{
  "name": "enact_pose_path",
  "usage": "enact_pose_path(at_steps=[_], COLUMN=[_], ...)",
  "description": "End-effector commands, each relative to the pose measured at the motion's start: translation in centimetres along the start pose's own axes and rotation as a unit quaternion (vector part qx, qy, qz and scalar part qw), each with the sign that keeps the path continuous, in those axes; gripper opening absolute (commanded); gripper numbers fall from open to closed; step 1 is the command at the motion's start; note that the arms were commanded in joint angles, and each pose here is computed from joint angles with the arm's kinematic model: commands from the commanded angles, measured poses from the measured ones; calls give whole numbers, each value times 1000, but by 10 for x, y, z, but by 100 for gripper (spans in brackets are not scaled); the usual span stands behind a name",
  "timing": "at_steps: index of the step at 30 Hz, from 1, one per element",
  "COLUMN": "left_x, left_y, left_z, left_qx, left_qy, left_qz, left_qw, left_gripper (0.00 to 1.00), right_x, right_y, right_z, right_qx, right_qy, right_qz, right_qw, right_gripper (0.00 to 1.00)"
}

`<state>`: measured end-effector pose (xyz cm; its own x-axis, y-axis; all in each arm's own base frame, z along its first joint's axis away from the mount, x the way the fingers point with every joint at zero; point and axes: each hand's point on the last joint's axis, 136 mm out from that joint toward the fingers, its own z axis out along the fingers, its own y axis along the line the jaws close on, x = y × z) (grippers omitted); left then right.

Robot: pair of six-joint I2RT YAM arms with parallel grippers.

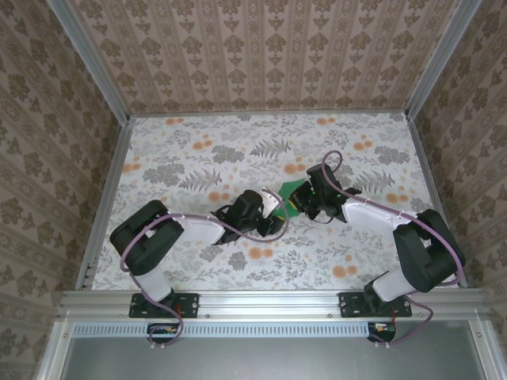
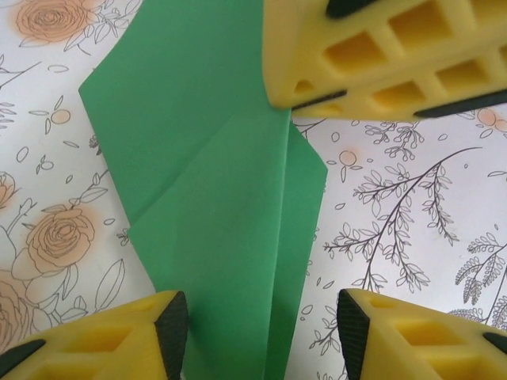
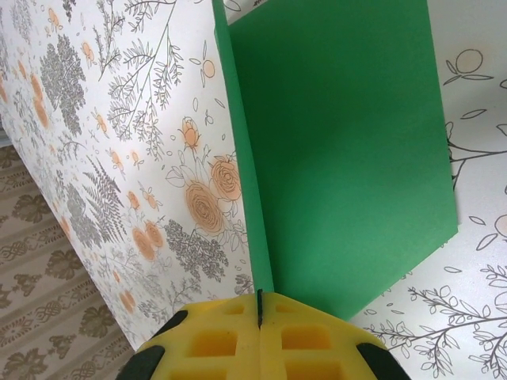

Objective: Fold a paper plane with a square sheet of paper (pick it up from the middle)
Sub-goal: Fourth fold the wing at the center of the table.

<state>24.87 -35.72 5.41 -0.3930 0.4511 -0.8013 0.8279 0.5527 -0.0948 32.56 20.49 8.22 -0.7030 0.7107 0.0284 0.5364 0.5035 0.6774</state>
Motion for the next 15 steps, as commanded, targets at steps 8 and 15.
enact_pose_path(at_steps=[8,15], left_x=[-2,7], left_y=[1,-2], left_z=[3,8], left_qx=[13,31], left_qy=[-33,-14], left_qz=[19,-4], left_qw=[999,999], left_gripper=[21,8], right_x=[1,-2], right_y=[4,6], right_z=[-3,-7], right_qx=[4,2], right_qy=[19,38], right_qz=[14,-54], right_qw=[1000,998], right_gripper=[2,37])
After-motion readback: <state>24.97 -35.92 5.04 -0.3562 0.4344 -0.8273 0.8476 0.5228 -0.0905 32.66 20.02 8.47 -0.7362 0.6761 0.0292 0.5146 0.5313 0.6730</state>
